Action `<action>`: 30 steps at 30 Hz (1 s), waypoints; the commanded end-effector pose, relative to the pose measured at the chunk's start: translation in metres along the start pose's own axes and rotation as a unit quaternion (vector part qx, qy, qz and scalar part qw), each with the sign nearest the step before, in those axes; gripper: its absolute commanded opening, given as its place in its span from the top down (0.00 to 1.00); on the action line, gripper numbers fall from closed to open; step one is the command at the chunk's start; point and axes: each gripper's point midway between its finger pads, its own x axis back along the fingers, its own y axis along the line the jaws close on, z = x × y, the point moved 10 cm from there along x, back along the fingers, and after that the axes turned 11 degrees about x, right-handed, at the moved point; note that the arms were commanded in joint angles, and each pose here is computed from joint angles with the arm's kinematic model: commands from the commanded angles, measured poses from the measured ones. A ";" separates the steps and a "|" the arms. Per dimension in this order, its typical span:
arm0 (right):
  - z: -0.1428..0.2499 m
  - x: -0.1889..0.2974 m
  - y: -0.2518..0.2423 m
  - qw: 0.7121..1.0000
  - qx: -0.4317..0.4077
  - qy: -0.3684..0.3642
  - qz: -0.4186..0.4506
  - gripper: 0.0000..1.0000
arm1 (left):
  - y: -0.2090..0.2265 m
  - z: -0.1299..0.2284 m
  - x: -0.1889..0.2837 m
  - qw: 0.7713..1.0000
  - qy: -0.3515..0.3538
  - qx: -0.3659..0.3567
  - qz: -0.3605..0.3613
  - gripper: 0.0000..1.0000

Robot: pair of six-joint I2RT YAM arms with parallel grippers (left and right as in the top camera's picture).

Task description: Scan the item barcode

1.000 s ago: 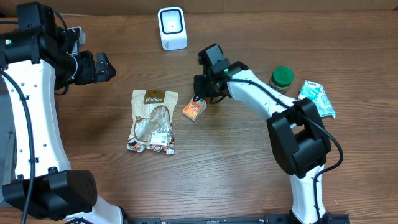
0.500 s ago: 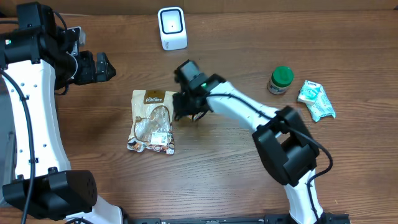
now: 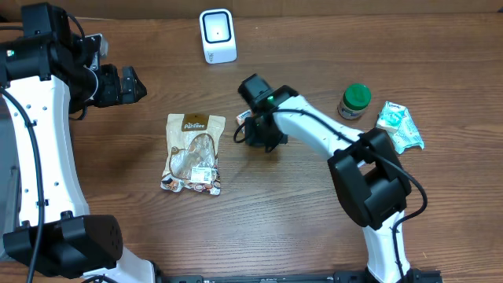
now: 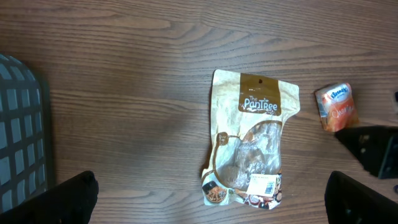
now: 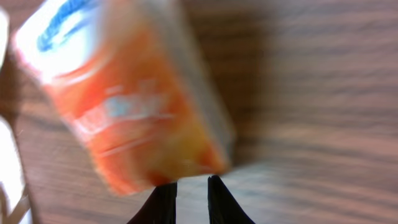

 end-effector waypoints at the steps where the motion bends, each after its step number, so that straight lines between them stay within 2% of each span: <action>1: -0.009 0.011 -0.009 0.999 0.037 -0.006 -0.022 0.85 | -0.003 0.000 0.007 1.000 -0.011 -0.019 0.001 0.00; 5: -0.018 0.048 -0.017 0.998 0.038 -0.026 -0.038 0.83 | -0.003 0.000 0.007 1.000 -0.011 -0.019 0.001 0.00; 9: -0.029 0.076 -0.030 0.995 0.021 -0.066 -0.072 0.61 | -0.003 0.000 0.007 1.000 -0.011 -0.019 0.001 0.00; 17: -0.037 0.041 -0.035 0.982 0.040 -0.049 -0.180 0.59 | -0.003 0.000 0.007 1.000 -0.011 -0.019 0.001 0.00; 30: -0.031 -0.013 -0.044 0.986 0.029 0.011 -0.162 0.59 | -0.003 0.000 0.007 1.000 -0.011 -0.019 0.001 0.01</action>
